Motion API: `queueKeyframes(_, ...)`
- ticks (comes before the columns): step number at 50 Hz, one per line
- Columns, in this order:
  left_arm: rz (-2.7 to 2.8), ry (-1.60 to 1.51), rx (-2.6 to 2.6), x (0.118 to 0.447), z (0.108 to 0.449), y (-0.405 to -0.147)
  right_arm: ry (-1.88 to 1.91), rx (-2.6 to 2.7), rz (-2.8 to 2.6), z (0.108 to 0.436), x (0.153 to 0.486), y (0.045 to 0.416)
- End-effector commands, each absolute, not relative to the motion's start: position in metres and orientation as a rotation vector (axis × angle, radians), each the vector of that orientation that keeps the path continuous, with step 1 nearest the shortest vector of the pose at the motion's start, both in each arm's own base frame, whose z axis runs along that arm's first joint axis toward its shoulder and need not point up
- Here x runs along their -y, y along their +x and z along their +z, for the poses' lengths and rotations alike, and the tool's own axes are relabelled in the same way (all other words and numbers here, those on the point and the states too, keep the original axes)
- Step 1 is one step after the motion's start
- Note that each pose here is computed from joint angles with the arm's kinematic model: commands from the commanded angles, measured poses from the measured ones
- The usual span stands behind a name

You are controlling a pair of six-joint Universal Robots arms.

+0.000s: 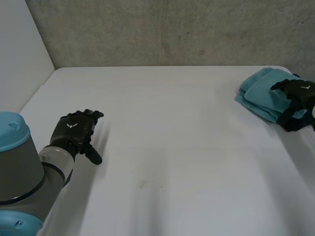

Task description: Fold the laundry.

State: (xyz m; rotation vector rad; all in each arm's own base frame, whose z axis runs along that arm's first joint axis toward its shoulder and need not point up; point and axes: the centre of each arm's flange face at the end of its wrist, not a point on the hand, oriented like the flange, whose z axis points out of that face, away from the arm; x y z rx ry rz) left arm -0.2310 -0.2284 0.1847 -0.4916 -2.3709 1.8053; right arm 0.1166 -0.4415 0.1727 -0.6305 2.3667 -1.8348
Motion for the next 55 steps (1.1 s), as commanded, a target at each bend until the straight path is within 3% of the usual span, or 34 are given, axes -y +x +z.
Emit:
queueKeyframes(1, 1.802, -0.492, 2.373, 0.228, 0.184, -0.231, -0.642, -2.35, -1.934, 0.153, 0.453, 0.119)
queueKeyframes(7, 1.799, -0.493, 2.373, 0.228, 0.183, -0.23, -0.625, -2.375, -1.976, 0.143, 0.457, 0.118)
queueKeyframes(11, 1.795, -0.493, 2.372, 0.228, 0.183, -0.23, -0.671, -2.337, -1.968, 0.143, 0.445, 0.138)
queueKeyframes(15, 1.819, -0.49, 2.352, 0.228, 0.188, -0.23, -0.72, -2.253, -2.044, 0.161, 0.429, 0.155)
queueKeyframes(22, 1.932, -0.456, 2.249, 0.231, 0.212, -0.231, -0.753, -1.941, -2.308, 0.228, 0.38, 0.208)
queueKeyframes(26, 1.999, -0.43, 2.189, 0.233, 0.231, -0.231, -0.712, -1.898, -2.318, 0.245, 0.35, 0.237)
queueKeyframes(36, 2.109, -0.407, 2.046, 0.233, 0.269, -0.236, -0.725, -2.043, -2.044, 0.235, 0.268, 0.292)
queueKeyframes(44, 2.113, -0.448, 1.939, 0.222, 0.29, -0.256, -0.605, -2.081, -2.054, 0.246, 0.243, 0.297)
queueKeyframes(55, 2.083, -0.434, 1.941, 0.224, 0.292, -0.26, -0.557, -2.096, -2.096, 0.253, 0.238, 0.289)
